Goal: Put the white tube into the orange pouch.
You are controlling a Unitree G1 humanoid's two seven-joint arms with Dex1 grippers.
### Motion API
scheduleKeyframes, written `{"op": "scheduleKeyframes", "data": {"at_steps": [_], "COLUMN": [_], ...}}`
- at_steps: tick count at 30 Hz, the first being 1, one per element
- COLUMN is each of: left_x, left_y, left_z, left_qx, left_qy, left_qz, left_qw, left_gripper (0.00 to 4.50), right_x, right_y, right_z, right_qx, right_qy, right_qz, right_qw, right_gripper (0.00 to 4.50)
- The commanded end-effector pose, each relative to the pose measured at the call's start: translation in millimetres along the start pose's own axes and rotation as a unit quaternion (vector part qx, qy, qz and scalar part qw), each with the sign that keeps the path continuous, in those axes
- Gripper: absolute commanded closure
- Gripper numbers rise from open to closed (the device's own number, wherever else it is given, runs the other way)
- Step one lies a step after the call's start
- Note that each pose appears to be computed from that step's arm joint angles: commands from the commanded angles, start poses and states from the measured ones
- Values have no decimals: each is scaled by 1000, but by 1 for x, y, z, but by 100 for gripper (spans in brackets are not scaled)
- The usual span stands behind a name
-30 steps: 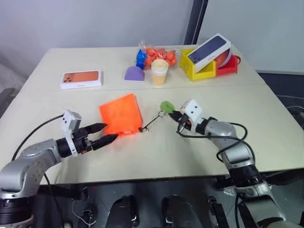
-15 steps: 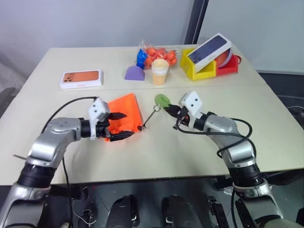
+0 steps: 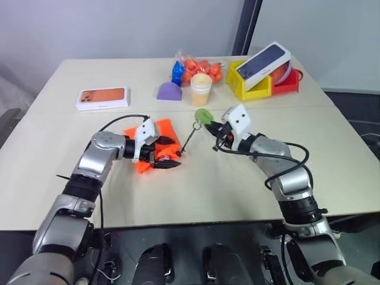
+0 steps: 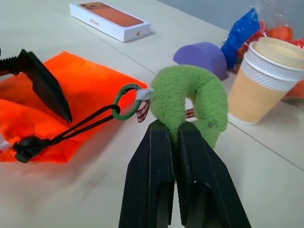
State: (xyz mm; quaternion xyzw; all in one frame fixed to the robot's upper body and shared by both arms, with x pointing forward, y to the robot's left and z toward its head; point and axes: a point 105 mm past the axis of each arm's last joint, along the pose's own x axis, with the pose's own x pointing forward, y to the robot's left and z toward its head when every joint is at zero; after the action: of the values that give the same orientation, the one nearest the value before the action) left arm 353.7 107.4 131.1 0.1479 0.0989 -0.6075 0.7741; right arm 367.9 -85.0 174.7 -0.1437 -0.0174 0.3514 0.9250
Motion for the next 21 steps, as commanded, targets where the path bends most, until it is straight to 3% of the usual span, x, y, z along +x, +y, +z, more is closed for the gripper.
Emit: {"op": "scheduleKeyframes", "data": {"at_steps": [1, 8, 11, 13, 21], "left_x": [0, 2, 2, 2, 2], "left_y": [1, -2, -4, -5, -6], "left_z": [11, 0, 0, 0, -2], "left_qx": [-2, -23, -32, -34, -60], "left_qy": [-10, 1, -6, -7, -17], "left_qz": [3, 24, 31, 33, 46], "left_qw": [1000, 999, 999, 999, 997], "left_gripper": [6, 6, 86, 179, 179], "right_x": [-1, 2, 2, 2, 3], "right_y": [2, 5, 6, 7, 9], "right_z": [18, 18, 17, 16, 15], "right_qx": [-11, -10, -9, -9, -8], "right_qy": [-30, -30, -29, -28, -25], "right_qz": [-1, 5, 8, 10, 13], "right_qw": [999, 999, 1000, 1000, 1000], "right_gripper": [450, 450, 450, 450, 450]}}
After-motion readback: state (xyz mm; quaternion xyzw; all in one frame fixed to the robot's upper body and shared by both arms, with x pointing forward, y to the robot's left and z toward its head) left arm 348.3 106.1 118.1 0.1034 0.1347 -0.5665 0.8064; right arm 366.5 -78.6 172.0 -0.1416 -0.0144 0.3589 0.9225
